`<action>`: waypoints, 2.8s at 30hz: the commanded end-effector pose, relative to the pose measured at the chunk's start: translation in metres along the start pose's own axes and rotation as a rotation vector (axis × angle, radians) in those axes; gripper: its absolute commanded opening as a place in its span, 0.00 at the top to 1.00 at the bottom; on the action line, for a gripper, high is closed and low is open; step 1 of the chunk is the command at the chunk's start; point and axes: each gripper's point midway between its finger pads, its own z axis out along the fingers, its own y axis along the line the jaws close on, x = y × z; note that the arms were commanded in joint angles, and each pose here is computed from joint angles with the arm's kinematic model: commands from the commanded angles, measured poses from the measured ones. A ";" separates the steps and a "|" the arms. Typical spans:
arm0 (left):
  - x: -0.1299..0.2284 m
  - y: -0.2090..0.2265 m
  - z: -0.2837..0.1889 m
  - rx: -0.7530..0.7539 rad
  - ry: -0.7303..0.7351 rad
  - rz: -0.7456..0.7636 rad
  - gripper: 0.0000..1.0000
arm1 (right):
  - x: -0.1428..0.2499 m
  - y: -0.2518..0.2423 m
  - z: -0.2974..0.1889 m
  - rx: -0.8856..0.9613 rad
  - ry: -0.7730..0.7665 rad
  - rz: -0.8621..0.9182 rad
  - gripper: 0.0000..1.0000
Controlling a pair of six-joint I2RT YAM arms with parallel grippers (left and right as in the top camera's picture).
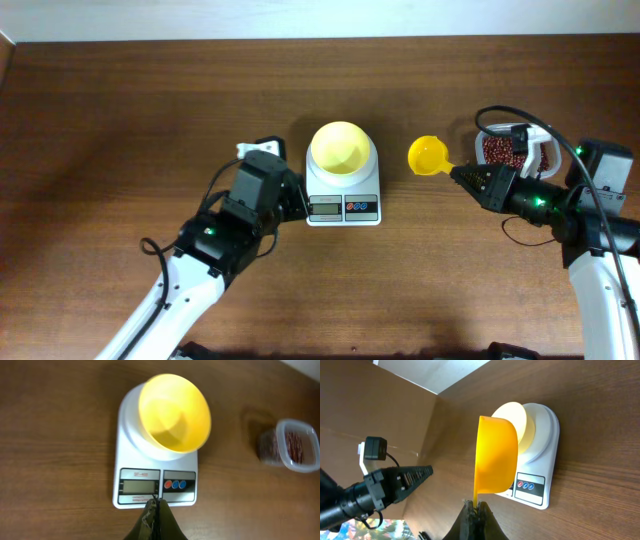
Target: Scoop item into bowl and weigh 50g on scale
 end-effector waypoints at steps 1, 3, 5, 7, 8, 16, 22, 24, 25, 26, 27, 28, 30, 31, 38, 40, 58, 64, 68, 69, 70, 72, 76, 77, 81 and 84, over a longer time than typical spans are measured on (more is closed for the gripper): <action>0.015 -0.035 -0.005 0.085 0.001 0.380 1.00 | -0.009 0.002 -0.005 0.028 -0.030 -0.045 0.96; 0.026 -0.045 0.006 0.102 0.028 0.427 1.00 | -0.010 -0.003 -0.005 0.054 -0.036 -0.044 0.96; 0.043 -0.051 0.023 0.102 0.078 0.457 1.00 | -0.010 -0.004 -0.005 0.060 -0.037 -0.044 0.96; 0.061 -0.051 0.040 0.096 0.133 0.584 1.00 | -0.013 -0.009 -0.006 0.088 -0.048 -0.049 0.96; 0.071 -0.047 0.051 0.087 0.170 0.667 1.00 | -0.015 -0.008 -0.006 0.087 -0.054 -0.058 0.96; 0.085 -0.037 0.086 0.076 0.242 0.968 1.00 | -0.026 -0.008 -0.006 0.093 -0.091 -0.103 0.96; 0.084 -0.048 0.121 0.066 0.289 0.975 1.00 | -0.026 -0.008 -0.006 0.094 -0.092 -0.103 0.96; 0.086 -0.046 0.125 0.063 0.297 0.973 1.00 | -0.026 -0.008 -0.006 0.094 -0.092 -0.103 0.96; 0.087 -0.045 0.126 0.062 0.301 0.973 1.00 | -0.026 -0.008 -0.006 0.094 -0.092 -0.103 0.96; 0.088 -0.045 0.130 0.061 0.301 0.973 1.00 | -0.026 -0.007 -0.006 0.093 -0.091 -0.104 0.96; 0.088 -0.046 0.133 0.064 0.294 0.972 1.00 | -0.026 -0.007 -0.006 0.093 -0.091 -0.104 0.96; 0.087 -0.046 0.134 0.065 0.289 0.972 1.00 | -0.026 -0.007 -0.006 0.093 -0.091 -0.104 0.96; 0.087 -0.047 0.135 0.067 0.282 0.972 1.00 | -0.026 -0.007 -0.006 0.094 -0.091 -0.104 0.96; 0.088 -0.047 0.137 0.066 0.285 0.973 1.00 | -0.026 -0.007 -0.006 0.093 -0.091 -0.104 0.96; 0.097 -0.036 0.154 0.037 0.312 0.976 1.00 | -0.027 -0.012 -0.007 0.118 -0.098 -0.103 0.96; 0.097 -0.036 0.155 0.038 0.307 0.976 1.00 | -0.028 -0.011 -0.007 0.117 -0.102 -0.109 0.96; 0.102 -0.026 0.165 0.002 0.327 0.981 1.00 | -0.028 -0.011 -0.007 0.117 -0.102 -0.109 0.96; 0.102 -0.023 0.164 -0.013 0.331 0.984 1.00 | -0.028 -0.011 -0.007 0.117 -0.102 -0.109 0.96; 0.102 -0.021 0.164 -0.022 0.336 0.985 1.00 | -0.028 -0.011 -0.007 0.117 -0.102 -0.109 0.96; 0.103 -0.020 0.164 -0.023 0.339 0.986 1.00 | -0.028 -0.011 -0.007 0.117 -0.102 -0.109 0.96; 0.103 -0.020 0.164 -0.023 0.339 0.986 1.00 | -0.028 -0.011 -0.007 0.117 -0.102 -0.109 0.96; 0.103 -0.020 0.164 -0.023 0.339 0.986 1.00 | -0.028 -0.011 -0.007 0.117 -0.102 -0.109 0.96; 0.111 -0.013 0.167 -0.033 0.371 0.987 1.00 | -0.028 -0.011 -0.007 0.117 -0.102 -0.109 0.96; 0.115 -0.010 0.170 -0.038 0.384 0.988 1.00 | -0.028 -0.011 -0.007 0.117 -0.102 -0.109 0.96; 0.115 -0.010 0.170 -0.037 0.384 0.988 1.00 | -0.028 -0.011 -0.007 0.117 -0.102 -0.109 0.96; 0.107 -0.014 0.156 -0.040 0.391 0.989 1.00 | -0.028 -0.011 -0.007 0.117 -0.102 -0.109 0.96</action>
